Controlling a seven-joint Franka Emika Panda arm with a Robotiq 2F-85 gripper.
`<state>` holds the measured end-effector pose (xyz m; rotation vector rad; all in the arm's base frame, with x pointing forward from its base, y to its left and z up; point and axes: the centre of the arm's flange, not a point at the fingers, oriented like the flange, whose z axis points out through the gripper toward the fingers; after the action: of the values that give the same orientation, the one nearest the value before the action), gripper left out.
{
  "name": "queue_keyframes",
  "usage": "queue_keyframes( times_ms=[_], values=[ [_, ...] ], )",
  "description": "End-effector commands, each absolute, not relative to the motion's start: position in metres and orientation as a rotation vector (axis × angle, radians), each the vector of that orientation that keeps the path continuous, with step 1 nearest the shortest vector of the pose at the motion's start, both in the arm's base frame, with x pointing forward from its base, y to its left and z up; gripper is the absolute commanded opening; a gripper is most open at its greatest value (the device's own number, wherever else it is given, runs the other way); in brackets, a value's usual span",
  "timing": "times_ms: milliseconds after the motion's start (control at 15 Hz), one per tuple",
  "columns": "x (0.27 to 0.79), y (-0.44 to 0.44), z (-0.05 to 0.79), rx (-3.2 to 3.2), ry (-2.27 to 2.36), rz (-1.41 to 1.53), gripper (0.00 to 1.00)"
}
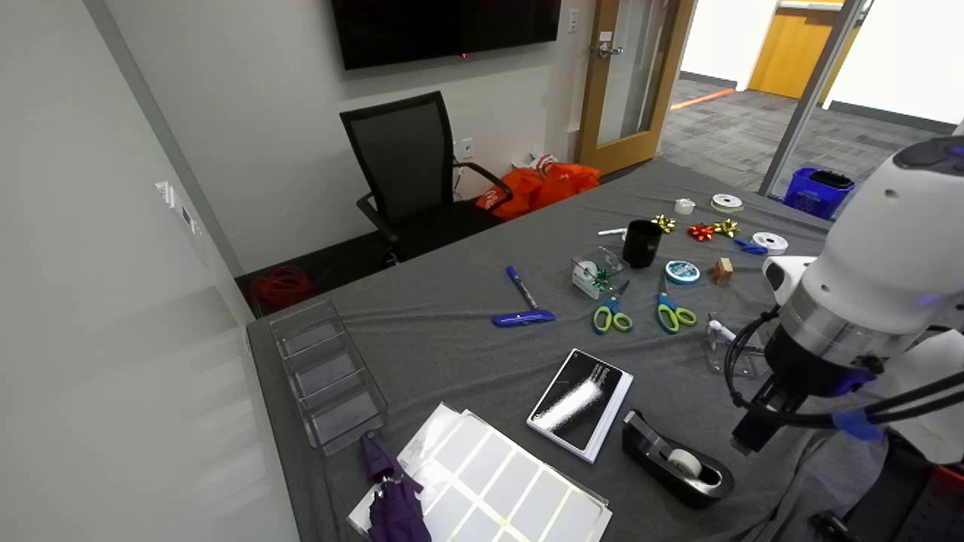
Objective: Move the tape dispenser backwards
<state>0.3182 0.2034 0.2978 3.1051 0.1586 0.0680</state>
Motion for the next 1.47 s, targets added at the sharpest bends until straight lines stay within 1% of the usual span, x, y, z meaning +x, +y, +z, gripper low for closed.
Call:
queue_keyframes(
  times_ms=[0, 667, 867, 1133, 1400],
  values=[
    [0.331, 0.213, 0.256, 3.071, 0.160, 0.031, 1.00],
    [0.347, 0.194, 0.176, 3.181, 0.136, 0.082, 1.00],
    [0.345, 0.182, 0.158, 3.205, 0.133, 0.097, 1.00],
    [0.340, 0.176, 0.143, 3.250, 0.147, 0.142, 1.00],
    [0.337, 0.180, 0.146, 3.297, 0.176, 0.196, 1.00]
  ],
)
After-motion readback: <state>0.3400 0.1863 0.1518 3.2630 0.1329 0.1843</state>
